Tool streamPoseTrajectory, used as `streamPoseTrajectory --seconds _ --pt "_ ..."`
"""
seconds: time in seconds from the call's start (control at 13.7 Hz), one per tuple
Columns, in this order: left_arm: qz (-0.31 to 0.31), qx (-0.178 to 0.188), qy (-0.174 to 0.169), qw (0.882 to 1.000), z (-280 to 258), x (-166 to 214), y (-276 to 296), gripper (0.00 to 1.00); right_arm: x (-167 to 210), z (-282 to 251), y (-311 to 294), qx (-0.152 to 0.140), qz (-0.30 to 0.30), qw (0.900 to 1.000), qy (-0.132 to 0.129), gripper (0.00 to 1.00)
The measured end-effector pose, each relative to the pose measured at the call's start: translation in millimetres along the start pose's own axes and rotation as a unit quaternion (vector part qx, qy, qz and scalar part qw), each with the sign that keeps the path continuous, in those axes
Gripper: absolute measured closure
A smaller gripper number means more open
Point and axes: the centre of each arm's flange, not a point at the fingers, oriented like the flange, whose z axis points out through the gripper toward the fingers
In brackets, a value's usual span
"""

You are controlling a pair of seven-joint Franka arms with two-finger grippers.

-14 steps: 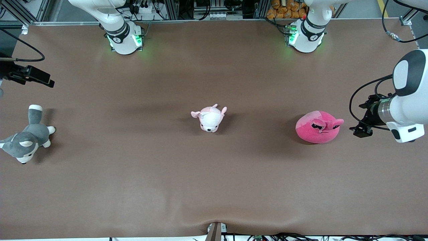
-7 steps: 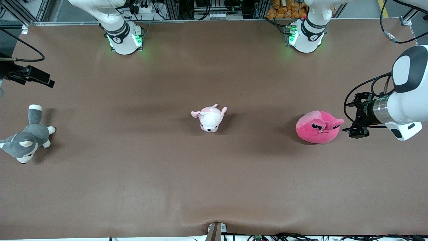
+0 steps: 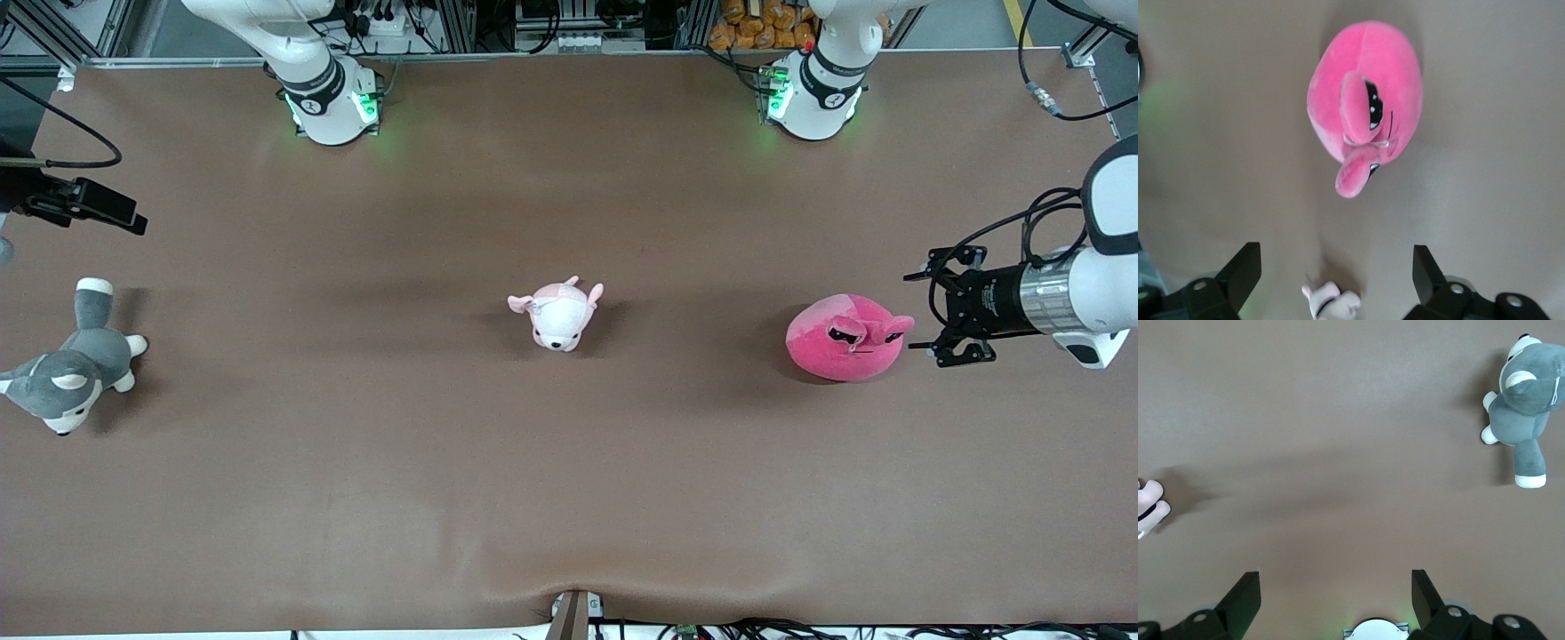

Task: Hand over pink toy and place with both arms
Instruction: 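Open the left gripper and close it on the pink plush's neck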

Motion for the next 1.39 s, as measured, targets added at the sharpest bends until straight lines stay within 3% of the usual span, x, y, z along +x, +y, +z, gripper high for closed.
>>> streamPoseTrajectory --seconds 0.29,0.58,1.02,1.24,1.32,1.39 --pt "-0.028 0.022 -0.041 0.999 21 29 15 0.0 0 0 0 0.0 0.0 1.0 0.0 0.0" --pt "-0.043 0.028 -0.043 0.998 44 45 22 0.0 0 0 0 0.0 0.0 1.0 0.0 0.0" --pt "-0.026 0.026 -0.048 0.998 80 113 22 0.0 0 1 0 0.0 0.0 1.0 -0.001 0.0" --pt "-0.02 0.033 -0.049 0.998 87 109 22 0.02 1 1 0 0.0 0.0 1.0 -0.001 0.0" --pt "-0.018 0.037 -0.049 0.998 91 107 22 0.09 1 1 0 0.0 0.0 1.0 -0.001 0.0" --pt "-0.018 0.04 -0.049 0.998 94 106 23 0.22 1 1 0 0.0 0.0 1.0 -0.001 0.0"
